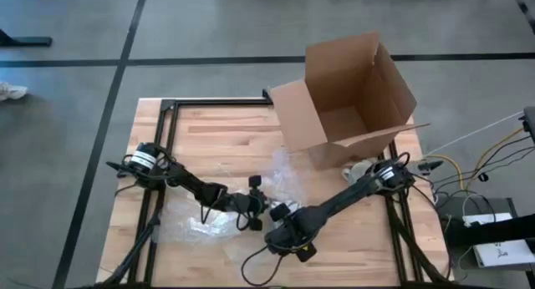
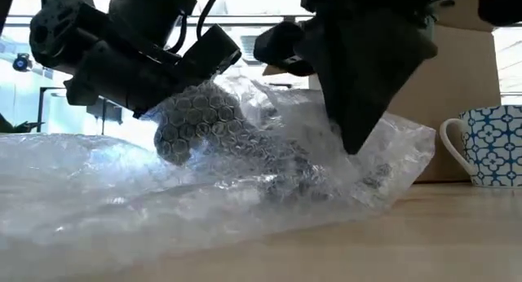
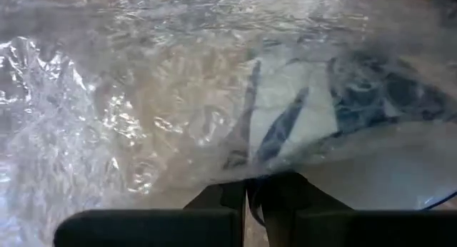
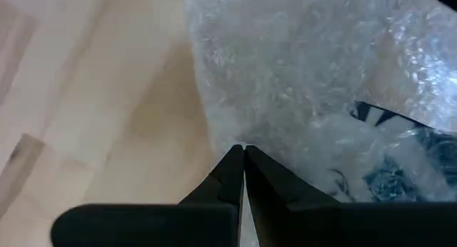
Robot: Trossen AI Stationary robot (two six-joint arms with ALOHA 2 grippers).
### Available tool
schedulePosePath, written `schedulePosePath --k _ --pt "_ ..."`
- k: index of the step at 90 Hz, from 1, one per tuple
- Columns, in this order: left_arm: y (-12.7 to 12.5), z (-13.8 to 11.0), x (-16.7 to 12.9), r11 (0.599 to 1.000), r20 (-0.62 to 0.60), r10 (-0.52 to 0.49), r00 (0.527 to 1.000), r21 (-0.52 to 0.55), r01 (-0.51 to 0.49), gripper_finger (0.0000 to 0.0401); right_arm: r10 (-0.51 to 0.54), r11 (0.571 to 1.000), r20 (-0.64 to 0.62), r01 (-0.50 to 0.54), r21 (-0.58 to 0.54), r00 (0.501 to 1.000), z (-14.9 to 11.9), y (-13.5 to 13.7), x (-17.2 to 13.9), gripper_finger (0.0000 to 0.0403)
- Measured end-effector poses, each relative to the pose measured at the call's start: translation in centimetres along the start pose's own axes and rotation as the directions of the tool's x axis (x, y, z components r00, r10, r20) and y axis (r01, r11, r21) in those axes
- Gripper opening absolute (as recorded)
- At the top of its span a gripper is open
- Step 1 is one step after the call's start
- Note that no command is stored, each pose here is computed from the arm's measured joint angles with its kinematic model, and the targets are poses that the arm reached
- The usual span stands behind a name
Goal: Wrap mug
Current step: Wrap the blue mug with the right bubble wrap
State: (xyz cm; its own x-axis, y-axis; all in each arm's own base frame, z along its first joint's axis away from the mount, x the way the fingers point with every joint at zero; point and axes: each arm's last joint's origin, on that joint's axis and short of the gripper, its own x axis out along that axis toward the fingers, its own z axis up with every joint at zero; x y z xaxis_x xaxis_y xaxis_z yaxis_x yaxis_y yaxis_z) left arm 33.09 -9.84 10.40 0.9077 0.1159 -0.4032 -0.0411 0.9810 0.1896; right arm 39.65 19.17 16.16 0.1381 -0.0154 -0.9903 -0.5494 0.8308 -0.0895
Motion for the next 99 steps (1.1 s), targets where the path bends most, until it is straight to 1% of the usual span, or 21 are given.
schedulePosePath --k 13,29,38,53,58,63,68,75,88,99 --pt "0.0 0.0 0.0 1.0 -0.001 0.001 1.0 0.0 -0.001 0.0005 -0.021 1.0 -0.014 0.021 0.017 1.0 -0.5 -0.2 -1.1 0.0" --pt "0.0 0.0 0.0 1.0 0.0 0.002 1.0 0.001 -0.002 0.0005 -0.023 1.0 -0.052 0.023 0.009 0.998 -1.0 -0.1 -0.5 0.0" --pt "0.0 0.0 0.0 1.0 -0.002 0.005 1.0 0.0 -0.005 0.0005 -0.069 0.998 -0.065 0.07 0.007 0.995 -1.2 -0.1 -0.9 0.0" --pt "0.1 -0.1 0.0 1.0 -0.005 0.009 1.0 0.0 -0.009 0.0005 -0.155 0.988 -0.066 0.154 -0.02 0.986 -1.5 -0.6 -2.6 0.0" --pt "0.0 0.0 0.0 1.0 0.001 -0.003 1.0 0.007 0.003 0.0005 -0.207 0.978 -0.059 0.206 -0.021 0.977 -1.4 -1.0 -2.8 0.0" --pt "-0.1 0.0 0.0 1.0 0.001 -0.005 1.0 0.005 0.005 0.0005 -0.22 0.975 -0.061 0.219 -0.019 0.974 -1.5 -1.5 -2.8 0.0" --pt "0.0 0.0 0.0 1.0 0.0 -0.01 1.0 0.0 0.01 0.0005 -0.239 0.971 -0.063 0.237 -0.041 0.969 -1.5 -1.6 -2.9 0.0" --pt "-0.1 0.0 0.0 1.0 0.003 -0.011 1.0 0.007 0.011 0.0005 -0.216 0.976 -0.039 0.214 -0.05 0.976 -1.3 -1.9 -2.8 0.0" --pt "-0.1 0.0 0.0 1.0 0.002 -0.011 1.0 0.005 0.011 0.0005 -0.094 0.994 0.024 0.095 -0.057 0.995 -0.9 -2.2 -2.3 0.0" --pt "-0.1 0.0 0.0 1.0 0.003 -0.012 1.0 0.006 0.012 0.0005 -0.063 0.996 0.019 0.064 -0.066 0.998 -1.0 -1.9 -0.7 0.0"
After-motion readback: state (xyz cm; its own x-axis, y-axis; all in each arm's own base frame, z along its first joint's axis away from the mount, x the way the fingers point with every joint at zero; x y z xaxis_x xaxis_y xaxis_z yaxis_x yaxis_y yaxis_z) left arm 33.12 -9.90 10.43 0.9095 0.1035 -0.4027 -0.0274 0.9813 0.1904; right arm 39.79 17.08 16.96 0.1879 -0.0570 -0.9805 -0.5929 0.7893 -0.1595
